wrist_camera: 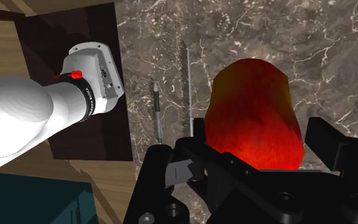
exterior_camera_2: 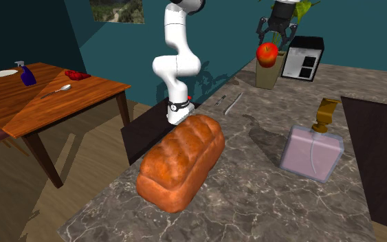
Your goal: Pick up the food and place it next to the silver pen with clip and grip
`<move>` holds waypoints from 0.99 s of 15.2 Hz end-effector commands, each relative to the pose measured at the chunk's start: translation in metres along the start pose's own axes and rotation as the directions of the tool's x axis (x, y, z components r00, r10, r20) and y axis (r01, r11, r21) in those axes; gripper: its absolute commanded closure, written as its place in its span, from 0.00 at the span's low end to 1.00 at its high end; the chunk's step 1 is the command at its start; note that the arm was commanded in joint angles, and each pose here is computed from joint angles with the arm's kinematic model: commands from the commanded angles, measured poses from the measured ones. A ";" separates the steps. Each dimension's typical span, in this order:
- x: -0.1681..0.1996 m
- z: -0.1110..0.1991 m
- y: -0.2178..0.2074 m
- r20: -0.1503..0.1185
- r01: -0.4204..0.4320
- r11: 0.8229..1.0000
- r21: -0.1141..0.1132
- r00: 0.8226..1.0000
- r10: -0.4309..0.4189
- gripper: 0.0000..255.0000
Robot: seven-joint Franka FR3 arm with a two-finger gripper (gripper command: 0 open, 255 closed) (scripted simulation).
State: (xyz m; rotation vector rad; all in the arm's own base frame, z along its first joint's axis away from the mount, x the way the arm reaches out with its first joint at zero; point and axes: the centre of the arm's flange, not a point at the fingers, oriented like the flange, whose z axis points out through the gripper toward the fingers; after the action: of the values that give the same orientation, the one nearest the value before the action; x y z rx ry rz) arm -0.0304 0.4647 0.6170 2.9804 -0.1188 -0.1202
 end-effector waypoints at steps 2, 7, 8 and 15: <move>-0.002 0.013 -0.002 0.000 -0.001 1.000 0.000 1.000 0.001 1.00; 0.000 0.039 -0.006 0.000 -0.001 1.000 0.000 1.000 0.001 1.00; 0.001 0.044 -0.007 0.000 -0.001 1.000 0.000 1.000 0.001 1.00; 0.003 0.080 -0.012 0.000 -0.001 1.000 0.000 1.000 0.001 1.00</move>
State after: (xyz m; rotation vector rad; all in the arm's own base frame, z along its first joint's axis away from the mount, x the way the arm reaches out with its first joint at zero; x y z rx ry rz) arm -0.0329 0.4652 0.5412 2.9797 -0.1199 -0.1209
